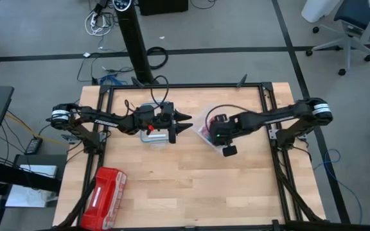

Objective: Roll bandage
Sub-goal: Close the transparent container

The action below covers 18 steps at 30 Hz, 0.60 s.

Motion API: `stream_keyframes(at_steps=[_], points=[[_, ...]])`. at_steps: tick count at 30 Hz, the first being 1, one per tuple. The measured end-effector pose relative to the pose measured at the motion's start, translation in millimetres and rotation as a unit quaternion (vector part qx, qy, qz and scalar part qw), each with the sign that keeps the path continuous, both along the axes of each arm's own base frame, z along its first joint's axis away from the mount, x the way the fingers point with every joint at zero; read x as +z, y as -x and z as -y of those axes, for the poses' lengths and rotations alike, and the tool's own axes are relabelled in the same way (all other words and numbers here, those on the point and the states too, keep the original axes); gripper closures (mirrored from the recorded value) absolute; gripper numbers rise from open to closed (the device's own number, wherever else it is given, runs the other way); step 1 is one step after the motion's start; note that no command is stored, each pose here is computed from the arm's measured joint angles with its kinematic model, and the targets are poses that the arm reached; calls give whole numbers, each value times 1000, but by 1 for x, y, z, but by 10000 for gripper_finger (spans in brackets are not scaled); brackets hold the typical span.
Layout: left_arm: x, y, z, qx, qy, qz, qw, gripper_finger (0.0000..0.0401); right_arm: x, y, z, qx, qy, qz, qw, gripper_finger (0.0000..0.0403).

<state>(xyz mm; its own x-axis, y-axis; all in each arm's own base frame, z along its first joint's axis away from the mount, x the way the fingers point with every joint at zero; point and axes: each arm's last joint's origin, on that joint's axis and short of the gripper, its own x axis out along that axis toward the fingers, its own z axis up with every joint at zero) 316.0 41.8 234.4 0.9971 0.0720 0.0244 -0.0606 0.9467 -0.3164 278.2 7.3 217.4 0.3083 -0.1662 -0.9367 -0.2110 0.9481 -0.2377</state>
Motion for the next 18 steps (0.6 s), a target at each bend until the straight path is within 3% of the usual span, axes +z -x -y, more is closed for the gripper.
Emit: stream_keyframes(at_steps=[6,13,18], points=[[-1,0,0,-1,-6,-5,1000,208,42,22,2,-51,-3,82,995,333],[-9,2,1,-15,-70,-65,995,208,67,30,-8,-111,-147,171,968,335],[10,11,1,3,-95,-164,982,208,64,19,-30,-77,-184,229,953,337]])
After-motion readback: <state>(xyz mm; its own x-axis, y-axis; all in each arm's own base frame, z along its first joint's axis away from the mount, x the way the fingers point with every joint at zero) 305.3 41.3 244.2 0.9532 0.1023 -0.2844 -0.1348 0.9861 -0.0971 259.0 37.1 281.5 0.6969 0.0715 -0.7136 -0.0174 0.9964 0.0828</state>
